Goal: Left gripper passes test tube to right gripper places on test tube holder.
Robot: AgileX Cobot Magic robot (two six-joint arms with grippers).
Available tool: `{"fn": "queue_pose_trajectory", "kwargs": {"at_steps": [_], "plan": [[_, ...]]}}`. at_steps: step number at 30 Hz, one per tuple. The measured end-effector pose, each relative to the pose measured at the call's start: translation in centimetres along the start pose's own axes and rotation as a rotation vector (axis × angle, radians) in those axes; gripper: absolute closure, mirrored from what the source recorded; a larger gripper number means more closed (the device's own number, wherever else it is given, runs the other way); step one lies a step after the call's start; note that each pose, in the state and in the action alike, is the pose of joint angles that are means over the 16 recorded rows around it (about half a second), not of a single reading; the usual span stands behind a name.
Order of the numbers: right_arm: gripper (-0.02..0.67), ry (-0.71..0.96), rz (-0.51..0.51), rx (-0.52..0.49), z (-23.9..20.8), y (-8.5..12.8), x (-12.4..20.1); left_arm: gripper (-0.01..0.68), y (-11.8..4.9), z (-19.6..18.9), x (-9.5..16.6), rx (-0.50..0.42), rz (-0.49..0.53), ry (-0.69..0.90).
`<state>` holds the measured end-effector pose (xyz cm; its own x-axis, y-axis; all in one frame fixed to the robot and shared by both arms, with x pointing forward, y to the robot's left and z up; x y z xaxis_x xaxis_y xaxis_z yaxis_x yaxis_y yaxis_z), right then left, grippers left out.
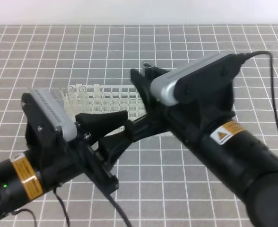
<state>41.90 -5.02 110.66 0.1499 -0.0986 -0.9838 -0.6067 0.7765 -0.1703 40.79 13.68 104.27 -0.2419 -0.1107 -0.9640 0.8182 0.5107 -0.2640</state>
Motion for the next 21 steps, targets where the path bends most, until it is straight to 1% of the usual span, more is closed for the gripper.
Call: {"fn": "queue_pose_trajectory", "kwargs": {"at_steps": [6,9,14,17,21], "plan": [[0.553,0.032,-0.008,-0.010,-0.9,-0.5,-0.7,0.579,-1.7,-2.4,-1.8,0.014,0.076,-0.014],[0.553,0.043,-0.012,-0.028,-1.3,-0.6,-1.0,0.637,-2.7,-4.2,-2.5,0.005,0.107,-0.020],[0.553,0.069,-0.019,-0.067,-1.9,-0.5,-1.3,0.667,-4.2,-8.1,-2.8,-0.026,0.118,-0.063],[0.553,0.083,-0.024,-0.085,-2.2,-0.5,-1.4,0.671,-4.7,-10.2,-2.4,-0.052,0.107,-0.095],[0.553,0.096,-0.033,-0.101,-2.5,-0.5,-1.5,0.673,-5.1,-12.6,-1.0,-0.079,0.079,-0.147]]}}
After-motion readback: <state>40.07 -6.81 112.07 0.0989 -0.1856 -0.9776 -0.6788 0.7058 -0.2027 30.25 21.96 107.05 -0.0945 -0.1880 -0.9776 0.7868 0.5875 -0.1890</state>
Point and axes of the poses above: a point on each arm's last joint axis where the gripper is mounted, z pointing out along that axis toward the gripper, y along the wrist's bending axis when the last joint is at zero, x = y × z, the point moved 1 cm from there along z, pointing out along that axis toward the gripper, and after that the axes turned 14 degrees about -z, right-handed, at the moved point
